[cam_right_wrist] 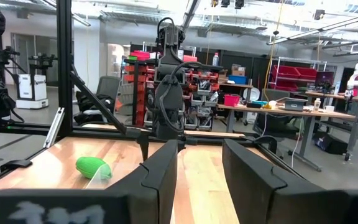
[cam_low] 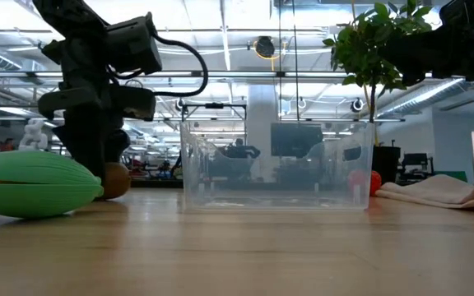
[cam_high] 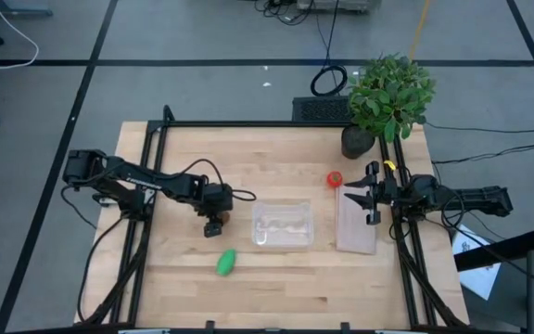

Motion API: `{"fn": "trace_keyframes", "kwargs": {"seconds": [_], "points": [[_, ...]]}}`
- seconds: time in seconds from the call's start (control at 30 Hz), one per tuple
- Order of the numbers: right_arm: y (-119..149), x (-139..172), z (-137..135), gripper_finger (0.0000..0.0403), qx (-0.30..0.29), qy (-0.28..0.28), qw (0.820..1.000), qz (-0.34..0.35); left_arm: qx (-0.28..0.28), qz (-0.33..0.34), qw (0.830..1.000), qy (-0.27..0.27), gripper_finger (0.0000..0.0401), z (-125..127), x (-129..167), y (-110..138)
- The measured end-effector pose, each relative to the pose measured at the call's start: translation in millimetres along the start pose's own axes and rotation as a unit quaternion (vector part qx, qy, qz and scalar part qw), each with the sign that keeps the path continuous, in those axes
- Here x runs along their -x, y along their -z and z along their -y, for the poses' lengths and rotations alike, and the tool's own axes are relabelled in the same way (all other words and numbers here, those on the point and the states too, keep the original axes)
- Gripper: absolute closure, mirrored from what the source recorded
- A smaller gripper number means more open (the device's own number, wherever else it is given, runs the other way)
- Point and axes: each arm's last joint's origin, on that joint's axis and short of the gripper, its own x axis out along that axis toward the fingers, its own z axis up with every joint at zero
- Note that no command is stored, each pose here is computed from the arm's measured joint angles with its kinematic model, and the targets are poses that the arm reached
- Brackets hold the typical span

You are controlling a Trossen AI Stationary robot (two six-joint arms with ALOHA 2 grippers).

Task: Pick and placing Produce into tupperware
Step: Put the kiwi into the transparent bin

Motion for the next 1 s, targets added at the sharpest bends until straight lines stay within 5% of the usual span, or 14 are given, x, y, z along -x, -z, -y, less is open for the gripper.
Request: {"fn": "trace_keyframes", "kwargs": {"seconds": [0.23,1.0], "points": [[0.0,0.0,0.0,0.0282,0.0,0.0,1.0,0.0,-0.016,0.003,1.0,0.002,0.0183,0.2,0.6,-0.9],[-0.2,0.0,0.0,0.0282,0.0,0.0,1.0,0.001,-0.088,0.001,0.996,-0.022,0.017,7.1,30.4,-28.9]]}}
